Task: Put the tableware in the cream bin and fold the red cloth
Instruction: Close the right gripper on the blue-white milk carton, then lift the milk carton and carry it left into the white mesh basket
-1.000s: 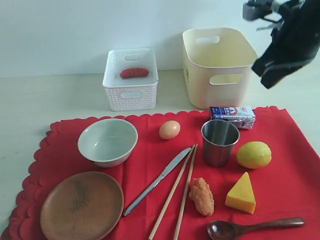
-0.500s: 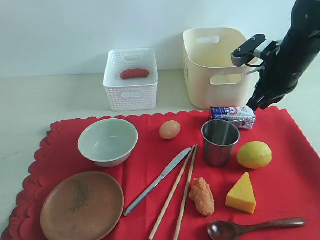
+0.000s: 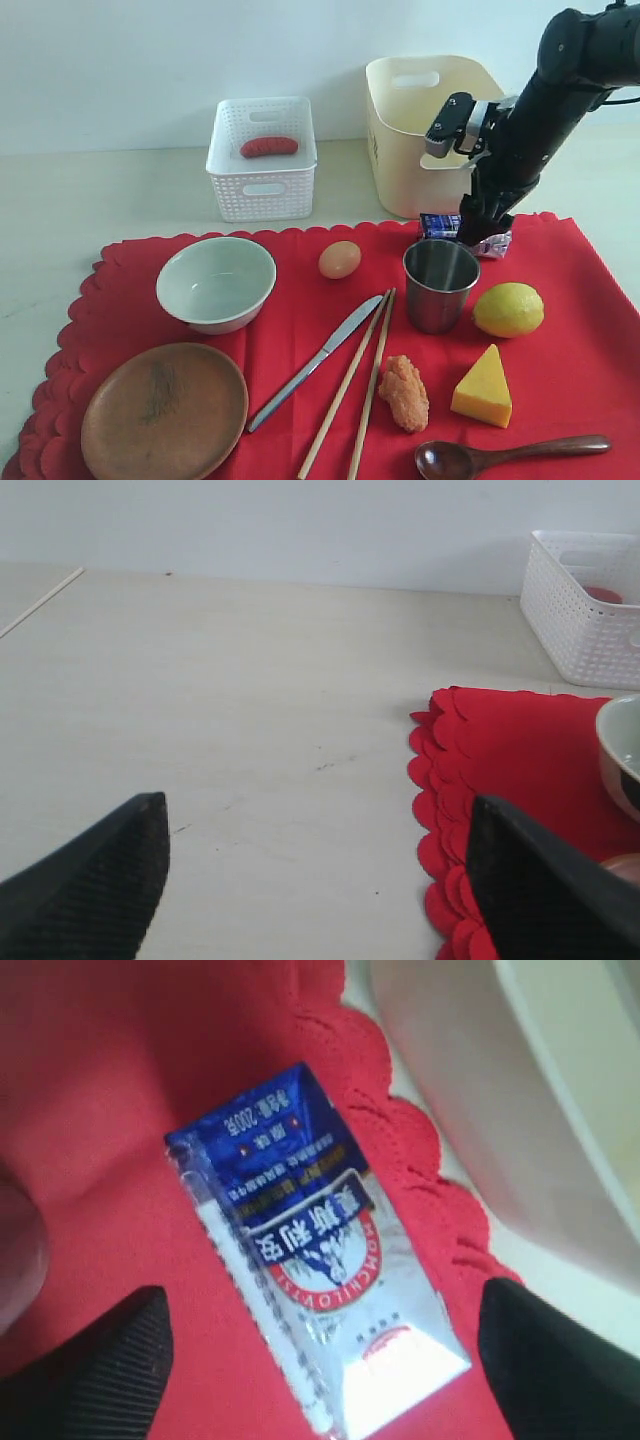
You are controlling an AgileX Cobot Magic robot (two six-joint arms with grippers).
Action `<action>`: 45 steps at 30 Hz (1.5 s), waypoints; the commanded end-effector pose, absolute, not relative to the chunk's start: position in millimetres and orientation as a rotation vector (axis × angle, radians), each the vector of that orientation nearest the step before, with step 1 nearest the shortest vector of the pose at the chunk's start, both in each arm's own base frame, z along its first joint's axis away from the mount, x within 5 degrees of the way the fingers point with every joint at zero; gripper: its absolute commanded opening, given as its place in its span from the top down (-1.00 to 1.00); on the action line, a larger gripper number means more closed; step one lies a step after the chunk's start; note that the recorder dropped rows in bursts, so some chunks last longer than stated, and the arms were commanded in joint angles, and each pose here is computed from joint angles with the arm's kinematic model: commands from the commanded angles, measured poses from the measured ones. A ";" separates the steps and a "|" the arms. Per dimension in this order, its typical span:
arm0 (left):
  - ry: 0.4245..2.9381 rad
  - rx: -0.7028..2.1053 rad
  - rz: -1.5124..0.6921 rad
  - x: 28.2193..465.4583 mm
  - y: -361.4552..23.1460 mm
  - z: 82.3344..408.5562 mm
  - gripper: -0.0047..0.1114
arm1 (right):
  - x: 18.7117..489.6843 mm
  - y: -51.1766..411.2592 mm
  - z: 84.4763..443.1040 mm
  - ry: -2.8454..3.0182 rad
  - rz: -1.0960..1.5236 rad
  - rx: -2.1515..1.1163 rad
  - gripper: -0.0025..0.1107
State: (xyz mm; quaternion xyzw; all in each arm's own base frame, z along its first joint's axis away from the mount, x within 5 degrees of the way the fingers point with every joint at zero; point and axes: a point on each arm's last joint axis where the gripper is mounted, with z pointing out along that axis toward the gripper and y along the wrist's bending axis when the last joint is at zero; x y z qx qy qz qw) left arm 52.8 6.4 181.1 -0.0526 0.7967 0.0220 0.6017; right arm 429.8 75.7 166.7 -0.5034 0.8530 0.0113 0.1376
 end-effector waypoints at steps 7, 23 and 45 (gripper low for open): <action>1.833 -0.116 0.046 52.9 6.0 181.4 -0.42 | 444.9 75.7 138.1 2.483 0.043 -1.488 -0.42; 1.833 -0.116 0.046 52.9 6.0 181.4 -0.42 | 436.2 71.2 179.2 2.448 -0.039 -1.529 0.96; 1.833 -0.116 0.046 52.9 6.0 181.4 -0.42 | 388.2 112.1 338.3 2.010 0.439 -1.109 0.96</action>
